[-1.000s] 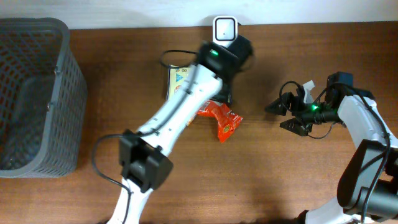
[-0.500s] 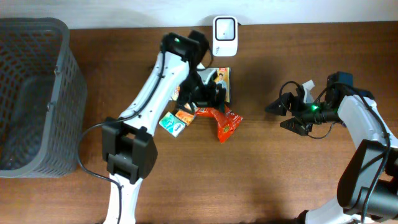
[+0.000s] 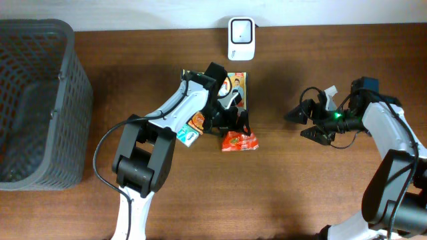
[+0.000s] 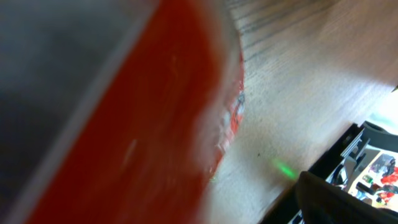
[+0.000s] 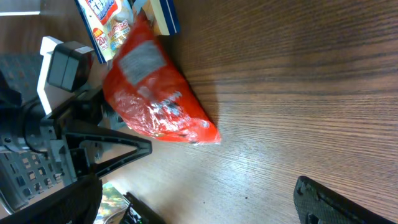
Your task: Scan the item barcode
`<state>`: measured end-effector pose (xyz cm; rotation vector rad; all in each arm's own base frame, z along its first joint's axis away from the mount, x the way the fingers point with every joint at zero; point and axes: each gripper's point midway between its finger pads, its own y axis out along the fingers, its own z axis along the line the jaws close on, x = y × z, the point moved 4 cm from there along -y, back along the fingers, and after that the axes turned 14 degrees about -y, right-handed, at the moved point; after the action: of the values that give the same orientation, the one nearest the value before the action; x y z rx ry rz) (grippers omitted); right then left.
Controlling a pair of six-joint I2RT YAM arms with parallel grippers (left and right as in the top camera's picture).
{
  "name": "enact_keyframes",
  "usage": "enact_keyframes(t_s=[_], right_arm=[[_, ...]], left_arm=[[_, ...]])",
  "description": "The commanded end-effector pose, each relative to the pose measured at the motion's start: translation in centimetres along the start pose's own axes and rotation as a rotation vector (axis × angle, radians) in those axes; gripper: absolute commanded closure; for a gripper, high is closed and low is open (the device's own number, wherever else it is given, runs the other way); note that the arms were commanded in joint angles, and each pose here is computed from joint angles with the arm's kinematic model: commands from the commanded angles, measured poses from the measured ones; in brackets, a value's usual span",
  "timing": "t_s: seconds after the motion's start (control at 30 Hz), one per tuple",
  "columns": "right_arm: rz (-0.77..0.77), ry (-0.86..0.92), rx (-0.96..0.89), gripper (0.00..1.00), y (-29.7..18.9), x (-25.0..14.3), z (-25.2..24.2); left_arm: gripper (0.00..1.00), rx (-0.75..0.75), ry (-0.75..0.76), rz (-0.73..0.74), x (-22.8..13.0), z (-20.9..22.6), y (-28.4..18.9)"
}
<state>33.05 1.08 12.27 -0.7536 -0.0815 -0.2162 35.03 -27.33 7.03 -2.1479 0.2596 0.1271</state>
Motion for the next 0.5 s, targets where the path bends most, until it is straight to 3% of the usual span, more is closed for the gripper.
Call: enact_keyframes(t_s=[0.0,0.37,0.47], right_arm=[[-0.012,-0.025,-0.005,0.02,-0.3,0.5,0.1],[-0.014,-0.028,-0.005,0.02,-0.3,0.6,0.1],[-0.015,-0.028,-0.005,0.02,-0.3,0.6,0.1]], left_arm=[[0.1,-0.036,0.016,-0.028,0.4,-0.6,-0.5],[0.96,0.014,0.039,-0.092,1.3,-0.7,-1.5],[1.0,0.129,0.046,-0.172,1.8,-0.7,-4.0]])
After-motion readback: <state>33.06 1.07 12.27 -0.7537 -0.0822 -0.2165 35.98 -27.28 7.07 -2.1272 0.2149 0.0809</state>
